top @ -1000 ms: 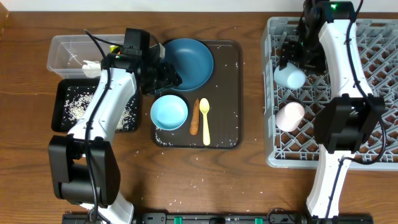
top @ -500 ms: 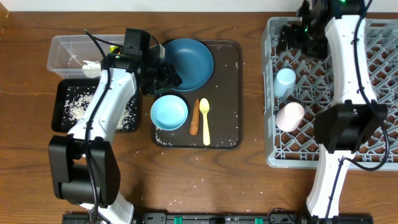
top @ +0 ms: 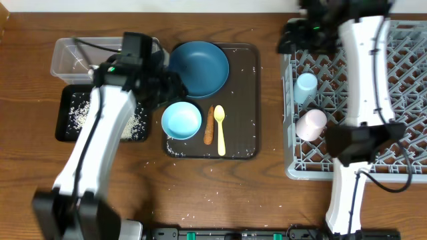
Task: Sort waste into correct bins and load items into the dishwasher rack
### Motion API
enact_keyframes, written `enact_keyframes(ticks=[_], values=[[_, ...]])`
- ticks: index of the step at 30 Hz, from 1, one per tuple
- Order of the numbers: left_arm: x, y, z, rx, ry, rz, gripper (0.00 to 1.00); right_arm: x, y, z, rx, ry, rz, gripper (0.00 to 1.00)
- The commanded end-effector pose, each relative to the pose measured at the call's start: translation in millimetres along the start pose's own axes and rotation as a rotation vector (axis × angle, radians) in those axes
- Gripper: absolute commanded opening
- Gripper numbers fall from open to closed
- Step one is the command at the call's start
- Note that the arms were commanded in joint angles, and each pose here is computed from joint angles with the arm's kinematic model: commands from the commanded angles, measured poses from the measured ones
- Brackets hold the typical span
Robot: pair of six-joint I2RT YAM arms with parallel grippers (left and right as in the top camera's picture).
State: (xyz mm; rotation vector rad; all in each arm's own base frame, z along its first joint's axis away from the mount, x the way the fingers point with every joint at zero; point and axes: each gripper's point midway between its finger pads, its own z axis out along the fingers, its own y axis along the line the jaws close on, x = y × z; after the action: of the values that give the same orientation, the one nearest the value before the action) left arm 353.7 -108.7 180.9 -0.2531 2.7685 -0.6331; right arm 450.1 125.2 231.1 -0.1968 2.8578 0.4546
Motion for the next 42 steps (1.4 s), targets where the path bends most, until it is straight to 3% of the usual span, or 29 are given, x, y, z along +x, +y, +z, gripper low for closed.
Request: enact_keyframes(ticks=[1, 11, 22, 33, 39, 42], values=[[8.5, 8.7, -25.5, -0.1, -0.051, 0.032, 0.51, 11.3, 31.2, 7.3, 0.017, 0.029, -0.041, 0.86], [35.3, 35.1, -40.7, -0.274, -0.014, -0.069, 0.49, 42.8, 84.1, 48.8, 0.074, 0.134, -0.089, 0.75], [41.5, 39.4, -36.2, -0.285, 0.01, -0.073, 0.49, 75.3, 130.8, 104.8, 0.078, 0.208, -0.155, 0.66], [55.5, 28.4, 7.4, -0.266, 0.029, 0.026, 0.44, 68.8, 133.2, 114.8, 0.071, 0.178, -0.145, 0.68], [63.5, 23.3, 36.1, -0.351, 0.046, 0.125, 0.44, 68.2, 133.2, 114.8, 0.068, 0.177, -0.159, 0.71], [64.0, 28.3, 41.5, -0.37, 0.056, 0.081, 0.44, 70.2, 136.8, 118.6, 0.066, 0.179, -0.168, 0.7]])
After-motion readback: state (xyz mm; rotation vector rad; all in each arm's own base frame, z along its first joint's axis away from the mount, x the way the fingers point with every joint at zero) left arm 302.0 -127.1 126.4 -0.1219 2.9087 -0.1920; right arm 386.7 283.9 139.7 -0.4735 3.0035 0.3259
